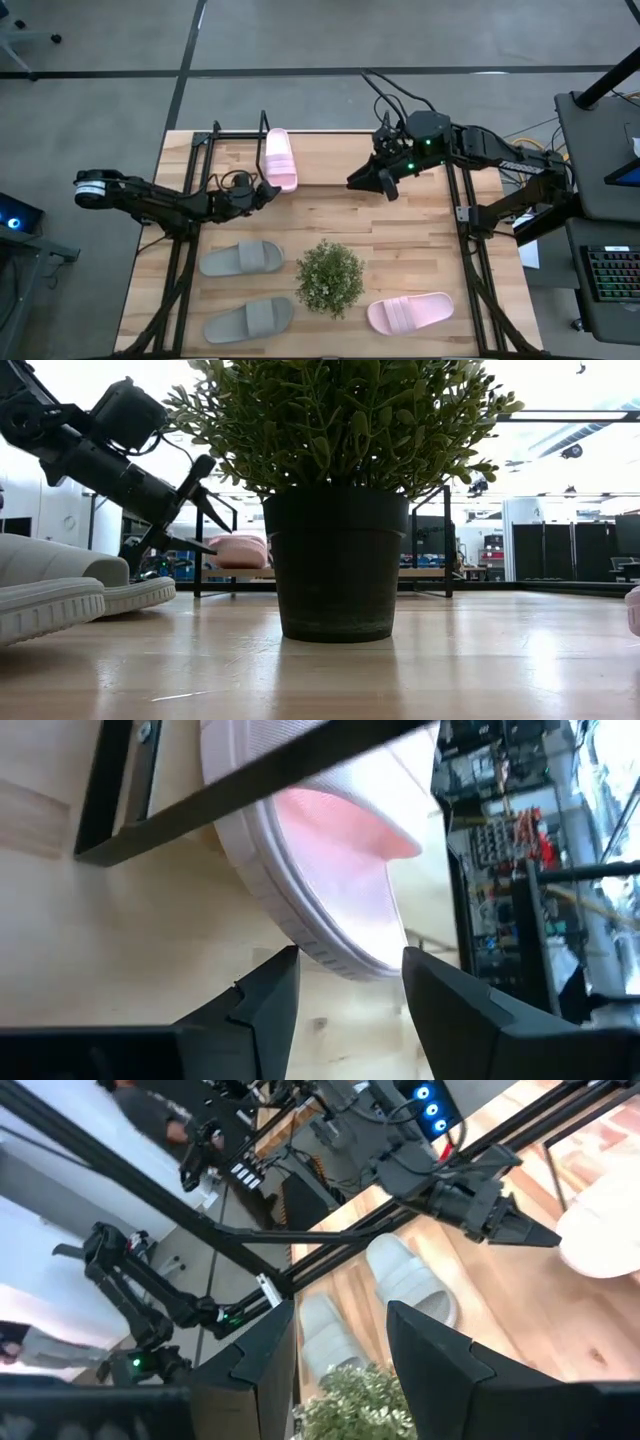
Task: Pick and place slides into the shelf
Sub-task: Put the pink slide on the shelf
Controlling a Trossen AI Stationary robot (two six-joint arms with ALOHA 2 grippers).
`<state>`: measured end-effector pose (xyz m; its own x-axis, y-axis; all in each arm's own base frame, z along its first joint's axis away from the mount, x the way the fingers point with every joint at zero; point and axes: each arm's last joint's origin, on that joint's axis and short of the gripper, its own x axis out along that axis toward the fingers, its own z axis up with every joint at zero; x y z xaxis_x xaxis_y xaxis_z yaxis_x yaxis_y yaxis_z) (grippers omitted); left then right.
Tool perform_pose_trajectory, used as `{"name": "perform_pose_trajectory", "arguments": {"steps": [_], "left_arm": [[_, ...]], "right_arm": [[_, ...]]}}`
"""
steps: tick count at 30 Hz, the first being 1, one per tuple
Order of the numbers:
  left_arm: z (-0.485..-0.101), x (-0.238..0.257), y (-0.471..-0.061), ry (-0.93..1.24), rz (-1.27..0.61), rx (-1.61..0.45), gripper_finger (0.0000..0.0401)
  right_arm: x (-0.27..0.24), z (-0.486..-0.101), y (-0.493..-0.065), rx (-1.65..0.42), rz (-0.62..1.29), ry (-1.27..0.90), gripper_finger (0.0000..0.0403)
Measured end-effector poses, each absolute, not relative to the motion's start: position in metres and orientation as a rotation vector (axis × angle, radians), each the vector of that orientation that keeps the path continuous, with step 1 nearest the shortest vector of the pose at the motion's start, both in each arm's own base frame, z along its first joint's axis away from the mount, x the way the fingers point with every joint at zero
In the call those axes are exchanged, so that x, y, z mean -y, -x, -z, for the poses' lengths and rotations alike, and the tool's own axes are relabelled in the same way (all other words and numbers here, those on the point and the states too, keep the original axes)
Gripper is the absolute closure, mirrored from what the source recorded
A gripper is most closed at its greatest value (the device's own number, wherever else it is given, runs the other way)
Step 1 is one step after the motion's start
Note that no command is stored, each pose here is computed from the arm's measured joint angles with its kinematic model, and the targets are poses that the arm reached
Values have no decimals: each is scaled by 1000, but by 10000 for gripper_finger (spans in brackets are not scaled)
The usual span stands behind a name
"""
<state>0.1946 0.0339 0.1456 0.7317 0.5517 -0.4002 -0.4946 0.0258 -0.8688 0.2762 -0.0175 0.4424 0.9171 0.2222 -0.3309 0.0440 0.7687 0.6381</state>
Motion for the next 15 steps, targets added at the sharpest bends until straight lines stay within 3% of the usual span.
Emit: {"name": "perform_pose_trajectory", "arguments": {"steps": [15], "left_arm": [[-146, -29, -197, 1380, -663, -78, 145]], "right_arm": [[1, -441, -277, -435, -135, -679, 252]]}}
